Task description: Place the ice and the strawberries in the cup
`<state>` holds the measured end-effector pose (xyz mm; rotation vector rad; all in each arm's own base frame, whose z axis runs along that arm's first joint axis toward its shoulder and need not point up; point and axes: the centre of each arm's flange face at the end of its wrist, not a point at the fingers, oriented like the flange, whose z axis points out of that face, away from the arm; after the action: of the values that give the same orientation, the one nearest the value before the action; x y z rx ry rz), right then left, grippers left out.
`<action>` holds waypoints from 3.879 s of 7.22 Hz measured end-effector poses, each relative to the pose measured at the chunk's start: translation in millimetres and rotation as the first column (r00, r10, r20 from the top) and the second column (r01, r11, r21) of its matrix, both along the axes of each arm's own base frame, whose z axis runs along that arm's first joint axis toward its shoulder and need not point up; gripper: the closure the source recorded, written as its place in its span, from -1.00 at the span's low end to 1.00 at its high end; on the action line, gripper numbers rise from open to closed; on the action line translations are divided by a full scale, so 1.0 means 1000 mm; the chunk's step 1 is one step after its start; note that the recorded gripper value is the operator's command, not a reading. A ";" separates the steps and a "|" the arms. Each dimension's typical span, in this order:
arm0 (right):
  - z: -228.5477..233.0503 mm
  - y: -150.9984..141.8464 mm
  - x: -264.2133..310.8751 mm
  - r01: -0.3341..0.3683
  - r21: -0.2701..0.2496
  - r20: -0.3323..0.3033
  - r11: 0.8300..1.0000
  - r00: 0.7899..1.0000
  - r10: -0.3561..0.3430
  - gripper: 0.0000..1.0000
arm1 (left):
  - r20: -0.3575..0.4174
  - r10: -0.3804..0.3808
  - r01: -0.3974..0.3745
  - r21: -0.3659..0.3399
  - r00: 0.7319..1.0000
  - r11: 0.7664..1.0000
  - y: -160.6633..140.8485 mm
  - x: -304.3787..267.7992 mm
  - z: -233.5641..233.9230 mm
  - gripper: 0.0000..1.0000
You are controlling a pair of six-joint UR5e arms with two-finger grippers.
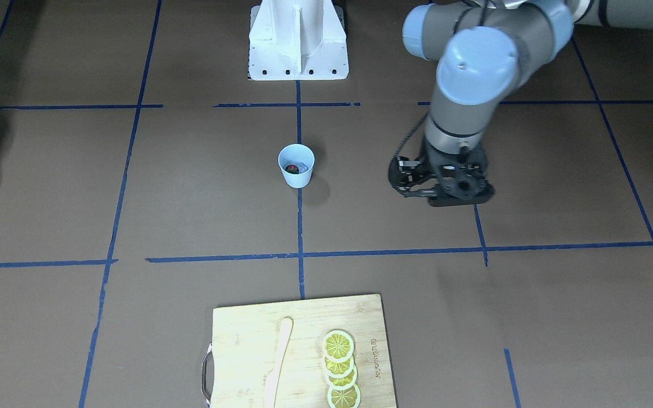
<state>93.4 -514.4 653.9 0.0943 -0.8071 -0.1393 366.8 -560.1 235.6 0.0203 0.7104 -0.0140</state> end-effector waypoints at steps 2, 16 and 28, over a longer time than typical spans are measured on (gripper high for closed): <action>0.012 0.016 -0.003 -0.045 -0.074 0.025 0.996 0.999 0.047 -0.98 | 0.014 0.046 -0.046 0.013 0.999 0.999 -0.013 -0.059 0.045 -1.00; -0.017 0.006 -0.002 -0.085 -0.059 0.025 0.995 0.996 0.087 -0.98 | -0.047 0.134 -0.135 -0.015 0.990 0.991 0.030 -0.405 0.349 -1.00; -0.008 0.012 -0.002 -0.086 -0.077 0.025 0.993 0.996 0.088 -0.98 | -0.128 0.166 -0.166 0.014 0.978 0.986 0.052 -0.424 0.413 -1.00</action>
<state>91.1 -502.6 645.5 0.0596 -0.8340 -0.0252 -57.0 -507.8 648.9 -0.0369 0.8399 0.1471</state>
